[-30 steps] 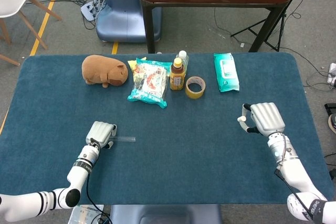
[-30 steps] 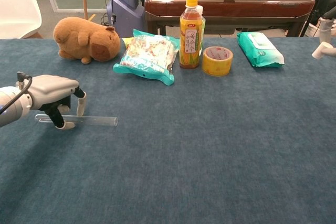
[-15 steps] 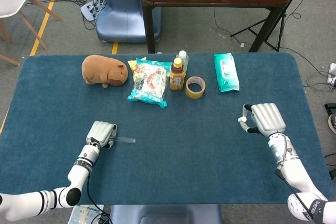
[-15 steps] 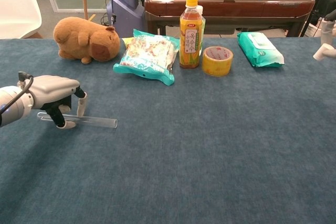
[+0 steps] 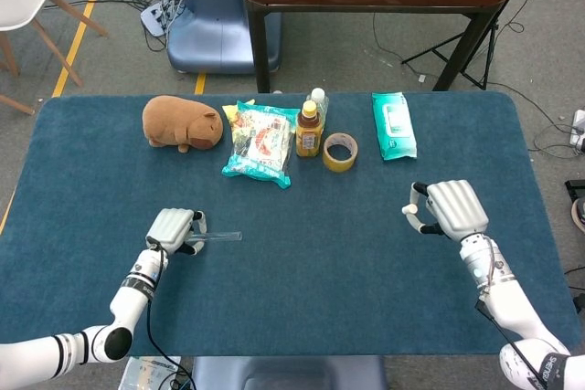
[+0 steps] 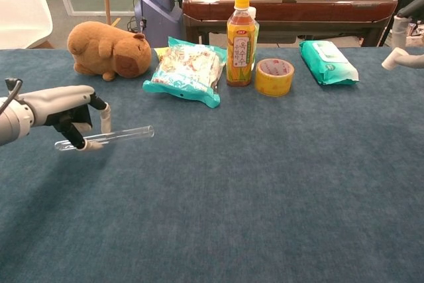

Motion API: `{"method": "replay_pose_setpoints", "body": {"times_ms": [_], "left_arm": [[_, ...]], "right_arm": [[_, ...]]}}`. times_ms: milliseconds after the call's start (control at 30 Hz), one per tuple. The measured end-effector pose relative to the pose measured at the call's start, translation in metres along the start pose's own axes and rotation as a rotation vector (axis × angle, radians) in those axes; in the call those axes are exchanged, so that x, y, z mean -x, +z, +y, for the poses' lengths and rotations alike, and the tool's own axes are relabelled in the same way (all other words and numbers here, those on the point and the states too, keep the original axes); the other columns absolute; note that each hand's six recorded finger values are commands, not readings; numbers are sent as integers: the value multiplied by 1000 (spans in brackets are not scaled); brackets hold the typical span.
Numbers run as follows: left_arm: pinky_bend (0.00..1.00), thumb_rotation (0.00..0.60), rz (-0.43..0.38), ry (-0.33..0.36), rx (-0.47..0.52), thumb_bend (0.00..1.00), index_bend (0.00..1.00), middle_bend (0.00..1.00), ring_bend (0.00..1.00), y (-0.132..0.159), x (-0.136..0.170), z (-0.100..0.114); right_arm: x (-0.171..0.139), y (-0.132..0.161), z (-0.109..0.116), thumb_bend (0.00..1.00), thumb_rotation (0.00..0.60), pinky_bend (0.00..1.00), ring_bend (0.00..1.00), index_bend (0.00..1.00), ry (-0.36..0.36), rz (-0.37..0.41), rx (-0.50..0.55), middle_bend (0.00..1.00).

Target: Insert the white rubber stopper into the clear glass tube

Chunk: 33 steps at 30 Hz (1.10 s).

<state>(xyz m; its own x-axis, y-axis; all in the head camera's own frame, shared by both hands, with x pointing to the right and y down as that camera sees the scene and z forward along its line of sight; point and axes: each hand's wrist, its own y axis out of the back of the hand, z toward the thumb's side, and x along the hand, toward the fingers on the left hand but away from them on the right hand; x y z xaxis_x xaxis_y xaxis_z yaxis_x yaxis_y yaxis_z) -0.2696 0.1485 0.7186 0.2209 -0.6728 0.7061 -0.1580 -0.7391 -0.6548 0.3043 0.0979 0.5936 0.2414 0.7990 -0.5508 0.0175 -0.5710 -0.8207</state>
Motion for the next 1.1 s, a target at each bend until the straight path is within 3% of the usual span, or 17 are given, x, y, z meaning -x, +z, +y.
{"method": "replay_pose_setpoints", "body": {"times_ms": [500,833,1100], "left_arm": [[1000,600,-202,52,341,319,627,1000,1000,50,28,34],[1000,600,-255,41,380,319,629,1000,1000,79,28,40],[1000,600,-260,27,392,320,631,1000,1000,92,28,40]], "right_arm": [[7,97,8,443,584,1000,1000,671,-57,286,187,1000],[5,151,15,443,584,1000,1000,675,-86,426,257,1000],[5,166,13,443,583,1000,1000,676,-80,451,253,1000]]}}
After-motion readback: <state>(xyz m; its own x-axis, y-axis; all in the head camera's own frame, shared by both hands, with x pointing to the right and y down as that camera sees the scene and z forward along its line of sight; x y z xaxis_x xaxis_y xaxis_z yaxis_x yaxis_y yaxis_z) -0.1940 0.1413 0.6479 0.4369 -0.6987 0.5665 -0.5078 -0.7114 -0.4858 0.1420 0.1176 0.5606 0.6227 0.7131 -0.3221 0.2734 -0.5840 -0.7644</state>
